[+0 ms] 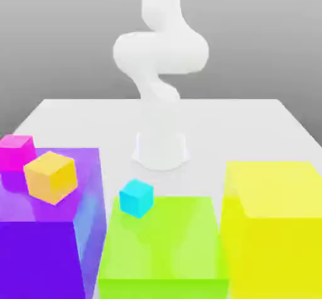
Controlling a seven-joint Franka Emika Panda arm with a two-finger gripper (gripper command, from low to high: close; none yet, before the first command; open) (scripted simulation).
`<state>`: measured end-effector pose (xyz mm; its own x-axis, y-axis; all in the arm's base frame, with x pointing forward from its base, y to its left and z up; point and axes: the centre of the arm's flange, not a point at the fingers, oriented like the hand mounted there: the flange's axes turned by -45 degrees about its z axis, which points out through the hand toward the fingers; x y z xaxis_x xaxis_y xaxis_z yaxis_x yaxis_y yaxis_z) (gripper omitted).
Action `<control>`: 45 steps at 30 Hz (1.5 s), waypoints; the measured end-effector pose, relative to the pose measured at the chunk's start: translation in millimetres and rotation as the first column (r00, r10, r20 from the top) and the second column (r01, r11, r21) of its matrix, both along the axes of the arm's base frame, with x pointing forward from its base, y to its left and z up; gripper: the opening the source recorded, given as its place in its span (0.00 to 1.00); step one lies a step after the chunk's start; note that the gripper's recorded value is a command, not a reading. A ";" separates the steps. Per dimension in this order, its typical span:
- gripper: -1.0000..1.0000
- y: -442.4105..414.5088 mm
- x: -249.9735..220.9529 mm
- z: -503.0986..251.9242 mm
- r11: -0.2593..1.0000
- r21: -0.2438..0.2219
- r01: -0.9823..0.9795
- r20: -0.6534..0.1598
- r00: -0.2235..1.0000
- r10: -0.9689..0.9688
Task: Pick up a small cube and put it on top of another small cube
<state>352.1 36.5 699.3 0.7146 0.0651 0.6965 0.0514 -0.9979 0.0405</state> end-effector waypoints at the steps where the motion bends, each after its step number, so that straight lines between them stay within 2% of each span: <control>1: 0.50 18.0 7.1 -13.5 0.999 -0.016 -0.033 -0.025 0.999 0.032; 5: 0.50 89.9 33.6 -92.1 0.984 -0.046 -0.175 -0.161 0.973 0.165; 9: 0.50 154.3 37.5 -181.9 0.950 -0.042 -0.310 -0.306 0.909 0.283; 14: 0.50 218.5 7.8 -292.4 0.889 -0.005 -0.459 -0.472 0.785 0.402; 20: 0.50 259.5 -64.8 -411.0 0.814 0.074 -0.576 -0.638 0.600 0.483; 25: 0.50 246.8 -77.6 -442.2 0.850 0.069 -0.523 -0.668 0.609 0.429; 37: 0.50 207.1 -97.8 -500.0 0.933 0.007 -0.360 -0.702 0.663 0.261; 40: 0.50 220.0 -115.5 -512.6 0.917 -0.005 -0.398 -0.698 0.658 0.281; 45: 0.50 217.8 -112.4 -552.8 0.924 -0.004 -0.383 -0.698 0.663 0.272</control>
<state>239.7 254.3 146.5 0.8970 0.4421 0.0003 0.4421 -0.8970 -0.0026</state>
